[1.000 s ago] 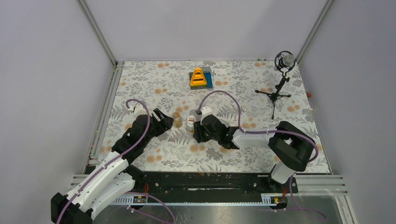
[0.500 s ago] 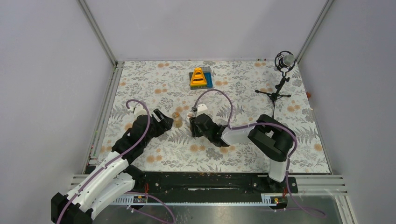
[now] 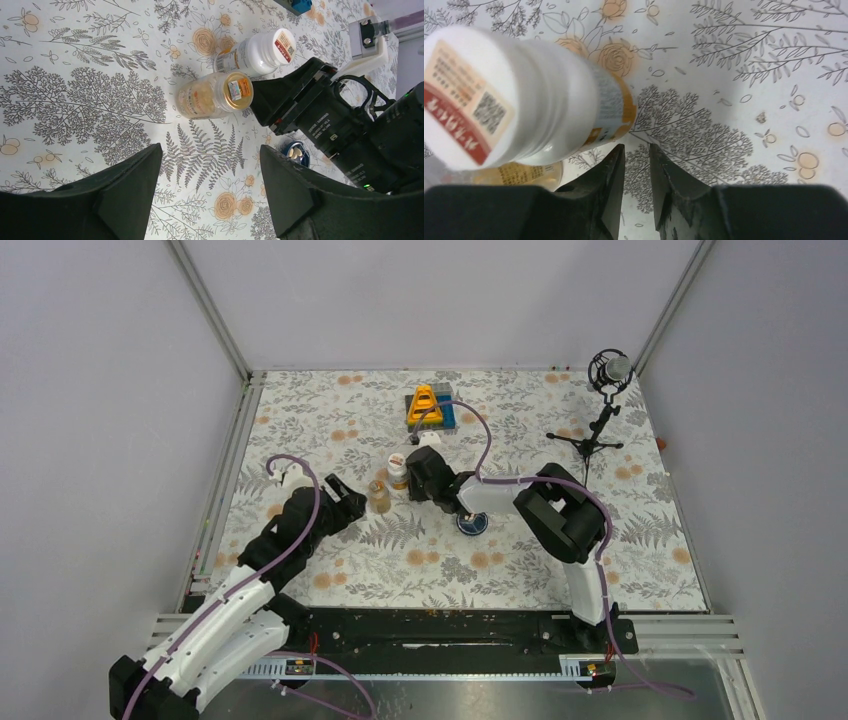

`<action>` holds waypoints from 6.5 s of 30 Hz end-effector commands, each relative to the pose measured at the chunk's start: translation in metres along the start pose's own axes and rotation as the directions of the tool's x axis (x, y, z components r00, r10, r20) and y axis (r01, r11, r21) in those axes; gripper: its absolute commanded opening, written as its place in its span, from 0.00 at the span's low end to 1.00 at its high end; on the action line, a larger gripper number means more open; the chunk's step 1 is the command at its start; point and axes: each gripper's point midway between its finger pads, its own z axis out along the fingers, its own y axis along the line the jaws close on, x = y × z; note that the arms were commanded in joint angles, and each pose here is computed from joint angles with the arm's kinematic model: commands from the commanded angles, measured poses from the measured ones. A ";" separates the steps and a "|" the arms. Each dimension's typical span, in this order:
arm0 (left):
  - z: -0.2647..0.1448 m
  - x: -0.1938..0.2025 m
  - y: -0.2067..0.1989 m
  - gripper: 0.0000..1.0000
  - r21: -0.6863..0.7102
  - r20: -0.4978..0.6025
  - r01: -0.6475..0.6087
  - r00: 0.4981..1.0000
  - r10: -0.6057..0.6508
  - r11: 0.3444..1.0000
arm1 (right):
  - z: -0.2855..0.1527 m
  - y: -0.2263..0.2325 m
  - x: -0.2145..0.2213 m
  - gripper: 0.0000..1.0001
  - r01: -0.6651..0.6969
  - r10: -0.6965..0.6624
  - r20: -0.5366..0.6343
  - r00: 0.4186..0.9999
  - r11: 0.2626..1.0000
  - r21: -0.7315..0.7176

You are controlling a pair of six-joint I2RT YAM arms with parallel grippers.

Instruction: Sort the pills into containers

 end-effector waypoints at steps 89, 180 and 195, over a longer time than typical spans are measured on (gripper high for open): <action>-0.037 -0.052 0.009 0.98 -0.045 0.182 -0.091 0.978 0.098 0.995 | -0.069 0.102 -0.078 0.63 0.273 -0.272 0.028 0.962 0.959 -0.078; -0.054 0.034 -0.203 0.00 0.825 0.250 -0.405 0.887 0.388 0.394 | -0.264 0.050 -0.128 0.60 -0.176 0.231 0.067 0.971 0.872 -0.457; -0.068 0.025 -0.210 0.00 0.847 0.216 -0.347 0.917 0.337 0.403 | -0.293 0.070 -0.113 0.19 -0.126 0.186 0.034 0.982 0.777 -0.616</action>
